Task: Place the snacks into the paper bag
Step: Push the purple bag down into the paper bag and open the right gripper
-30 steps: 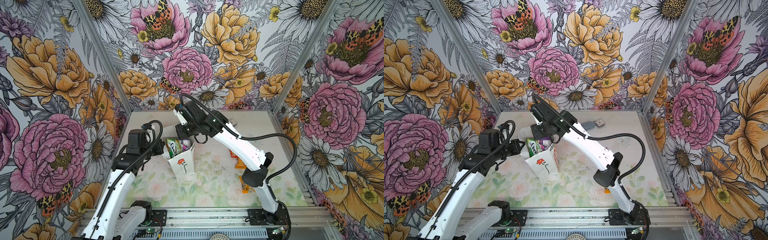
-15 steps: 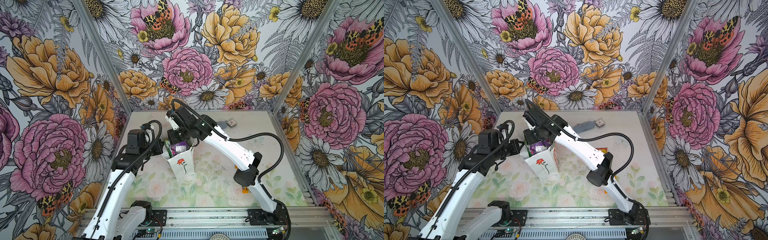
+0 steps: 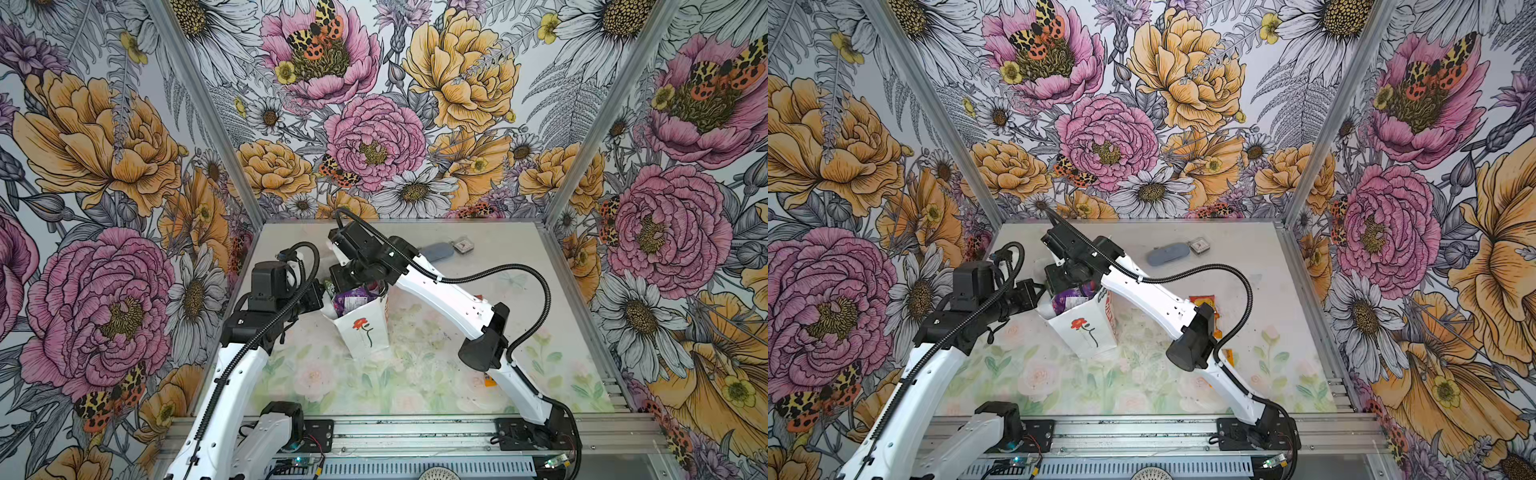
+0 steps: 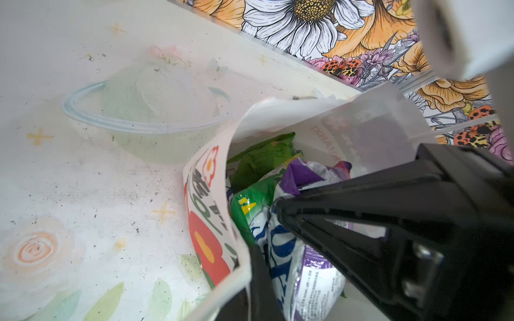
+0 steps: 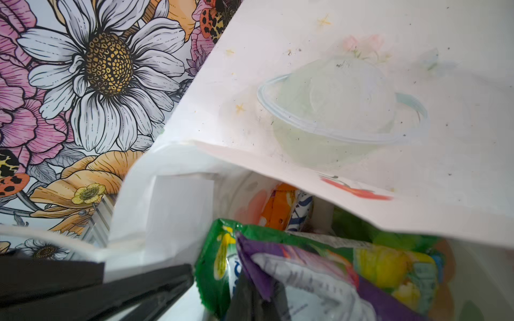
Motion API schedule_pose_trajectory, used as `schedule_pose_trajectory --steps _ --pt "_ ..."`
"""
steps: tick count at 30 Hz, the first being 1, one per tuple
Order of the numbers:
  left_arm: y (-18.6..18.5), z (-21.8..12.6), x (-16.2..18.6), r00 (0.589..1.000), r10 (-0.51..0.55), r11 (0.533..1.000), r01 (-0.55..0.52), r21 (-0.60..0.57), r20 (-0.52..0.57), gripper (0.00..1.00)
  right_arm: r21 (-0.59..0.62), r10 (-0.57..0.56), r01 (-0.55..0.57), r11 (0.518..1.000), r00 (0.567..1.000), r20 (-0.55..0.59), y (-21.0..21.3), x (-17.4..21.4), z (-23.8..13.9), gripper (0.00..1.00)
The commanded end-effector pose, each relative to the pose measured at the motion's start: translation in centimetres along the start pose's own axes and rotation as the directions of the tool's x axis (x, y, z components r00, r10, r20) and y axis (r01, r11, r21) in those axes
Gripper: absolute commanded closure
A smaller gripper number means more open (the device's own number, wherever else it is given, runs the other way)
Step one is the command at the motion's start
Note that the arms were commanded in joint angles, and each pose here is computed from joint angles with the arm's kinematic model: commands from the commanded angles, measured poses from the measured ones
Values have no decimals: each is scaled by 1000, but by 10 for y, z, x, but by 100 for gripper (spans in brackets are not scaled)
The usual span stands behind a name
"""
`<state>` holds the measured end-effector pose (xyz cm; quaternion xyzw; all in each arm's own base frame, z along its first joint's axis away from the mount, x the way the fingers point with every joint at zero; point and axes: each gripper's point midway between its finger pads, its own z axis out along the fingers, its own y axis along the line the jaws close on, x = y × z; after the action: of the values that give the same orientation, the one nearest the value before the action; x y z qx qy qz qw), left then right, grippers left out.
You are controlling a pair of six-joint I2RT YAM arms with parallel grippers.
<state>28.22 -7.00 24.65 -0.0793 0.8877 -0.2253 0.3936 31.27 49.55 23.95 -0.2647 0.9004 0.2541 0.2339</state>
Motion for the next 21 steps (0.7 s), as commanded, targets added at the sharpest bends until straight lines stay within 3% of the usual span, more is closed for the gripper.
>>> schedule_pose_trajectory --steps 1,6,13,21 --pt "-15 -17 -30 990 31 998 -40 58 140 100 40 15 -15 999 1000 -15 -9 6 24 100" --pt "-15 -18 -30 988 32 997 -41 58 149 100 35 23 -23 999 1000 -20 -9 7 29 100" --pt "-15 -16 -30 989 29 997 -38 62 142 100 16 8 -8 1000 1000 21 1 -2 9 100" --pt "-14 -16 -30 990 27 998 -36 60 142 100 -17 19 -18 1000 998 67 10 -14 -16 75"
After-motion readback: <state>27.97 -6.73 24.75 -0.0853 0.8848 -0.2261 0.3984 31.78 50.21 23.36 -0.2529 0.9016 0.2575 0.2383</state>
